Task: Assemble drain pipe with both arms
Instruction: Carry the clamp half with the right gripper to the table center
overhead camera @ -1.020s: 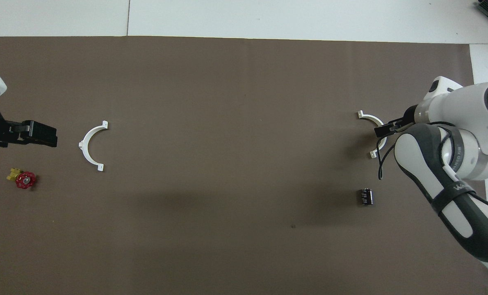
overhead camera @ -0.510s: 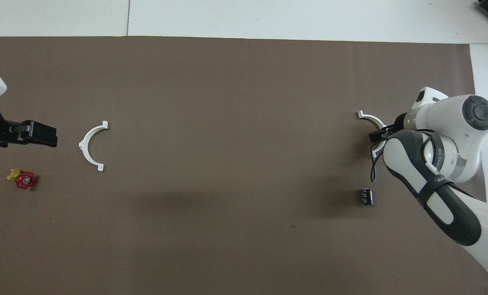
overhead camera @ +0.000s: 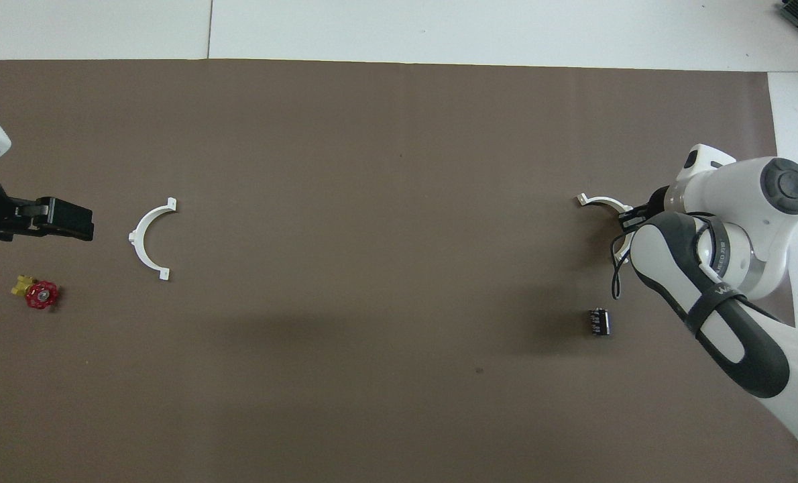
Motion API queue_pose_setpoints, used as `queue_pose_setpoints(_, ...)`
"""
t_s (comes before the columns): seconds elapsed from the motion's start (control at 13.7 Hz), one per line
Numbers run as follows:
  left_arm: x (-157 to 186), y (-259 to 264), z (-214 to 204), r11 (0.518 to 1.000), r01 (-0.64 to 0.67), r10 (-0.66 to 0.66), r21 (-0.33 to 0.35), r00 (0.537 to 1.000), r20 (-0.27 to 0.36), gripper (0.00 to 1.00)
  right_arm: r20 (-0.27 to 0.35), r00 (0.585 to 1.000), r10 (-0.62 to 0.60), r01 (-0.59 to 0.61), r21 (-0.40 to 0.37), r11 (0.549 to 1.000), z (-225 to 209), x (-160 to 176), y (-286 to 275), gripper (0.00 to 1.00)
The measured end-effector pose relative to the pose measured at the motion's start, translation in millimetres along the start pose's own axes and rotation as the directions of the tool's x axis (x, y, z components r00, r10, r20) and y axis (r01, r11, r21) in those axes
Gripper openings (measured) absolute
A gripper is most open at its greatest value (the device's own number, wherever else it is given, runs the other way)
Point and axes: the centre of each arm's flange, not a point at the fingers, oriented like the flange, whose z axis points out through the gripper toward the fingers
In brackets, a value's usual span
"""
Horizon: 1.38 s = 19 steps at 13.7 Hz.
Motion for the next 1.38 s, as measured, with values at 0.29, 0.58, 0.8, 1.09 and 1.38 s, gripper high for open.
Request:
queue_pose_setpoints(0.29, 0, 0, 0, 1.0, 0.0, 0.0, 0.0, 1.0, 0.0, 1.0, 0.02, 0.978, 0.208, -0.208, 0.023, 0.978, -19, 34, -43, 0.21)
queue_pose_setpoints(0.58, 0, 0, 0, 1.0, 0.0, 0.0, 0.0, 1.0, 0.0, 1.0, 0.047, 0.924, 0.379, -0.381, 0.036, 0.924, -26, 70, -160, 0.21)
queue_pose_setpoints(0.8, 0, 0, 0, 1.0, 0.0, 0.0, 0.0, 1.0, 0.0, 1.0, 0.058, 0.886, 0.459, -0.462, 0.039, 0.886, -27, 78, -237, 0.21)
queue_pose_setpoints(1.09, 0, 0, 0, 1.0, 0.0, 0.0, 0.0, 1.0, 0.0, 1.0, 0.026, 0.862, 0.506, -0.507, 0.013, 0.862, -34, 89, -314, 0.21)
queue_pose_setpoints(1.38, 0, 0, 0, 1.0, 0.0, 0.0, 0.0, 1.0, 0.0, 1.0, 0.028, 0.874, 0.485, -0.485, -0.004, 0.874, -14, 90, -357, 0.21)
